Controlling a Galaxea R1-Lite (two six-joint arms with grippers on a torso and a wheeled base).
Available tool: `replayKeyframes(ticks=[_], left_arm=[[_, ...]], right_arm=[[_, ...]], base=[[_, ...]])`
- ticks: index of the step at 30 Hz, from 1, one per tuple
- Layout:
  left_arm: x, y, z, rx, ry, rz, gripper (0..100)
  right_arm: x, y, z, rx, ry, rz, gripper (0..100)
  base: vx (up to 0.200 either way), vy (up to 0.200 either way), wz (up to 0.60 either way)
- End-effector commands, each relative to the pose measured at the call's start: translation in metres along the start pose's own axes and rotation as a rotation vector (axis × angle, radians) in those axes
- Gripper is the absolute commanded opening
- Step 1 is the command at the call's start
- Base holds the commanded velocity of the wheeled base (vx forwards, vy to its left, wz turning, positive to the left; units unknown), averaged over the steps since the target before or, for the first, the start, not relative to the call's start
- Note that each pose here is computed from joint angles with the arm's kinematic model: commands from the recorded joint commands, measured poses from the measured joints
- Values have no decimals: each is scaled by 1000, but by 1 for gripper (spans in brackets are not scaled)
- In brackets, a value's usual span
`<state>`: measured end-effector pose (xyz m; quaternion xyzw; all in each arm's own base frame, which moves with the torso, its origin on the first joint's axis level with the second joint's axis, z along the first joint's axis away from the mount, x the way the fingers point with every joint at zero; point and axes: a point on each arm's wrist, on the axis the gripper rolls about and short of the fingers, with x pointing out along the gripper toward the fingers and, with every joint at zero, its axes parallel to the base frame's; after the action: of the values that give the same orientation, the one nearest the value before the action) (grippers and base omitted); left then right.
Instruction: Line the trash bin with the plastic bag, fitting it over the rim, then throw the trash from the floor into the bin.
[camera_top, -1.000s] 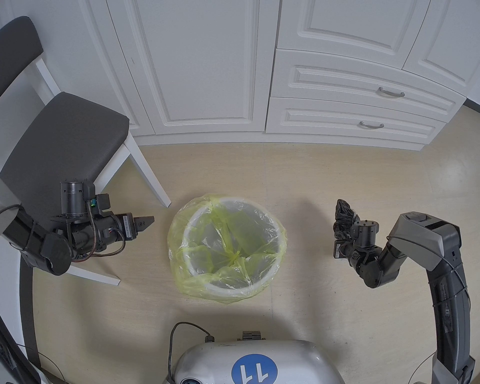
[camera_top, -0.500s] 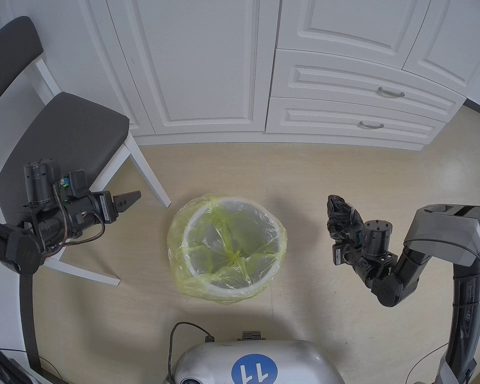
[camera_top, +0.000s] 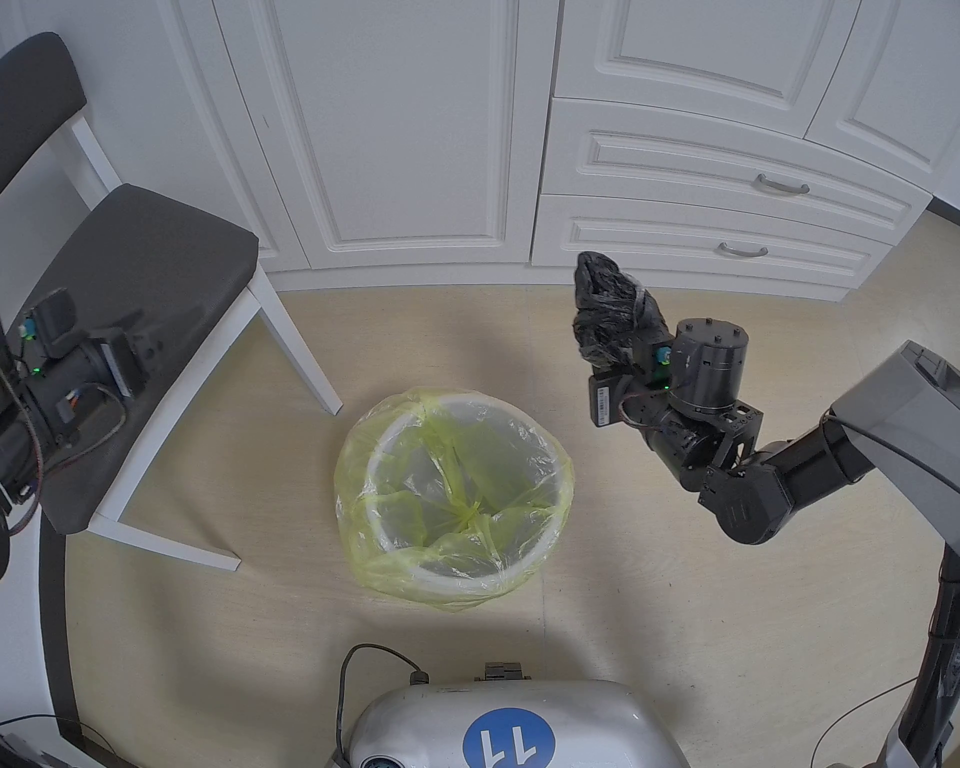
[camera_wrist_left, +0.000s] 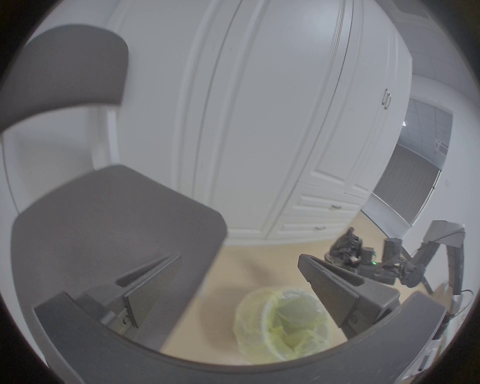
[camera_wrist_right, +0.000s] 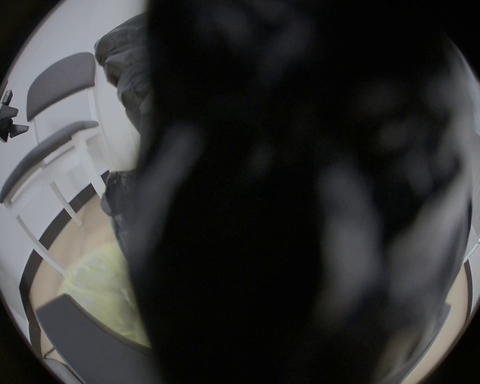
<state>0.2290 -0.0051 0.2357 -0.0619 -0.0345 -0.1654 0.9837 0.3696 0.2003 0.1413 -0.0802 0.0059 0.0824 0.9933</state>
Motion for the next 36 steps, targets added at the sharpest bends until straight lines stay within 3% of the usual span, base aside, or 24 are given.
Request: replayKeyframes(ticks=[1, 6, 14, 29, 36], left_arm=[[-49, 37, 30, 72, -182, 161, 100], [-72, 48, 42, 3, -214, 146, 100], [-79, 57, 55, -98, -316, 137, 100], [-75, 64, 51, -71, -352, 120, 100], [-74, 62, 50, -72, -344, 103, 100]], right_arm=[[-11, 65, 23, 20, -78, 183, 0], [-5, 120, 10, 9, -66, 278, 0], [19, 159, -27, 29, -30, 309, 0], [6, 168, -57, 75, 71, 338, 0], [-18, 160, -76, 23, 187, 355, 0]], base=[[0, 0, 0], [0, 0, 0], [0, 0, 0], [0, 0, 0], [0, 0, 0]])
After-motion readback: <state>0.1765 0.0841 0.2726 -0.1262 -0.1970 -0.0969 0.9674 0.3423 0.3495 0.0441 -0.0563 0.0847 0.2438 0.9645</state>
